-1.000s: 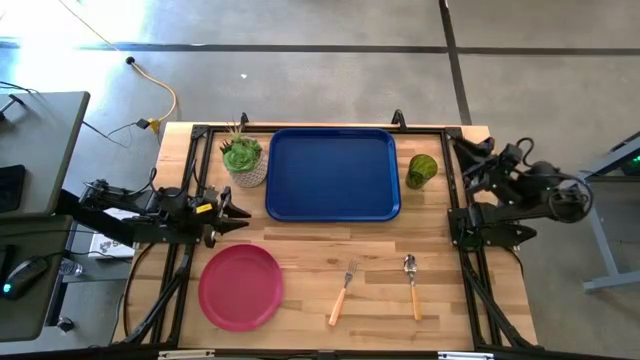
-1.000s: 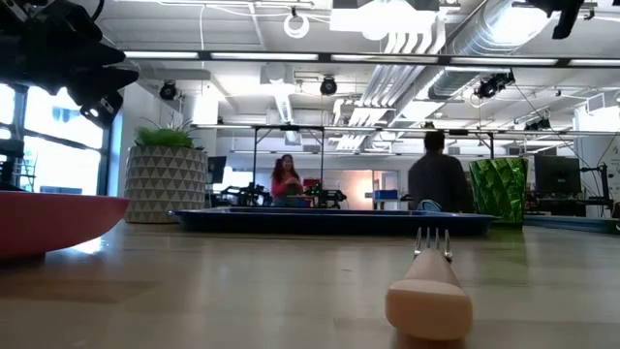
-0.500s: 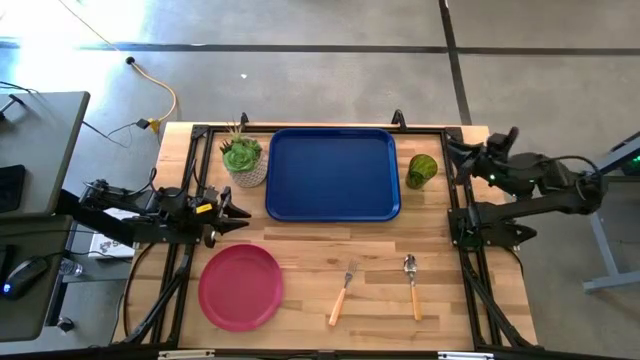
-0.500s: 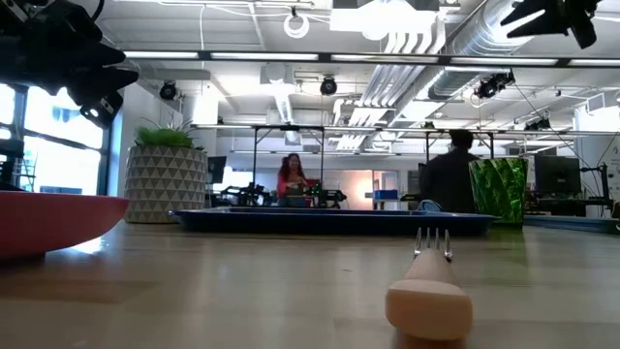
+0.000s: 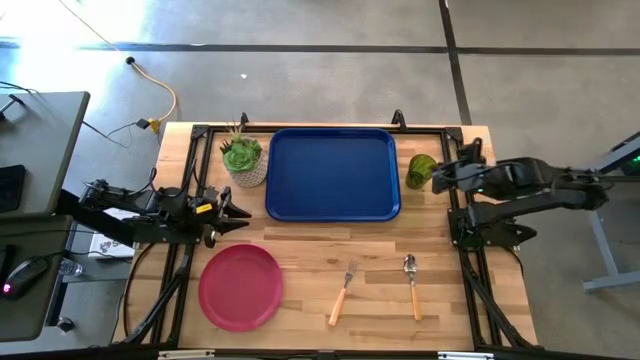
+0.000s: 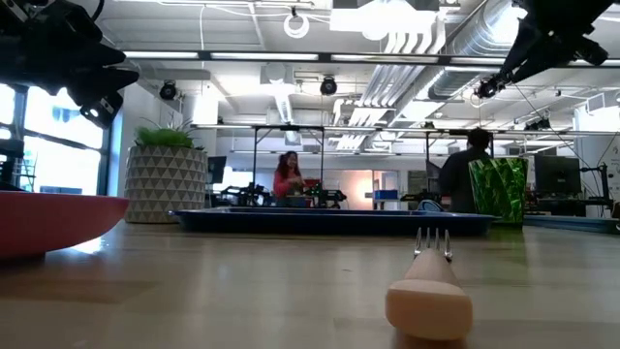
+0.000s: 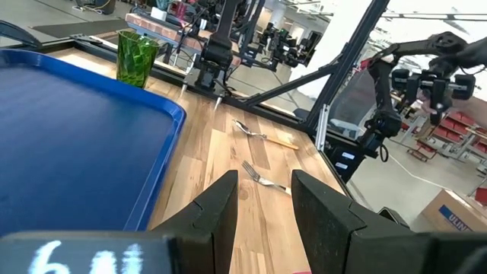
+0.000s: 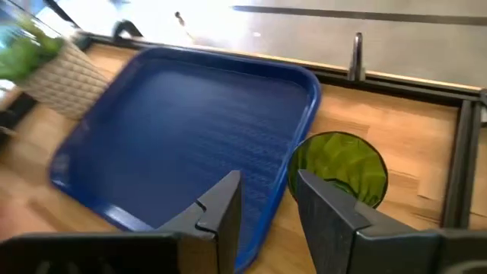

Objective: Pick and place plate/cup/fork/spoon on tray
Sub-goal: Put the green cup on the top right of the blue serving tray

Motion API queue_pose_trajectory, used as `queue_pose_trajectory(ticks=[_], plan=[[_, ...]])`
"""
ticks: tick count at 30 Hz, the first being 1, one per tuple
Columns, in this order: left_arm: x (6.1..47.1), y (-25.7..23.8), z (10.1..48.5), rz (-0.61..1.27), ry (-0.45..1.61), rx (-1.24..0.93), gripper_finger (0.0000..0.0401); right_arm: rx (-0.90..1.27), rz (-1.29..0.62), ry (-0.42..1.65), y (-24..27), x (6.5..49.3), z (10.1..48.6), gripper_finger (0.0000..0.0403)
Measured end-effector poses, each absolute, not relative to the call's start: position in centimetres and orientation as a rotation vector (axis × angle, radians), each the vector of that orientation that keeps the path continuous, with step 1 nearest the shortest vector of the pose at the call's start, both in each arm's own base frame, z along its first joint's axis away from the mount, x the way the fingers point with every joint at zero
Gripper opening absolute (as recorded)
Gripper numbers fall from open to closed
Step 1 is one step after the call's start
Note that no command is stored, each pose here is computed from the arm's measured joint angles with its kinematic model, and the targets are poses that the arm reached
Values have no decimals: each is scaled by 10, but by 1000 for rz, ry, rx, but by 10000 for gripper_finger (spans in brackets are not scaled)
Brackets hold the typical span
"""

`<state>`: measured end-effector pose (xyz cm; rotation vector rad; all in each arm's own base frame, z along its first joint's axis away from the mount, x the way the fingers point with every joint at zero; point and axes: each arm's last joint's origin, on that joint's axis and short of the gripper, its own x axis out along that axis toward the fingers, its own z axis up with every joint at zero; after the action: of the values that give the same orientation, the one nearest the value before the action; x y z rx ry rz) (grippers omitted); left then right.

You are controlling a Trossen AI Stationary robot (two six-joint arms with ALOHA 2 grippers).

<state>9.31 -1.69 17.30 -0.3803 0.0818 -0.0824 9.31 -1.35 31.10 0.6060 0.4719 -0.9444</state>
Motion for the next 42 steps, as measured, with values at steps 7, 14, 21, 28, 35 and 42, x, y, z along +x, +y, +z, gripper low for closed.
queue_pose_trajectory(ticks=[7,14,21,28,35,42], plan=[[93,-17,173,-83,82,-380,113,597,-1026,536,-20,120,302,118],[93,-17,173,-83,82,-380,113,728,-1062,613,-38,130,295,121],[93,-17,173,-83,82,-380,113,772,-1052,711,-56,135,289,157],[93,-17,173,-83,82,-379,113,708,-958,777,-75,152,283,188],[93,-17,173,-83,82,-380,113,733,-1002,905,-93,166,263,179],[93,-17,173,-83,82,-379,113,782,-1017,998,-104,175,247,160]])
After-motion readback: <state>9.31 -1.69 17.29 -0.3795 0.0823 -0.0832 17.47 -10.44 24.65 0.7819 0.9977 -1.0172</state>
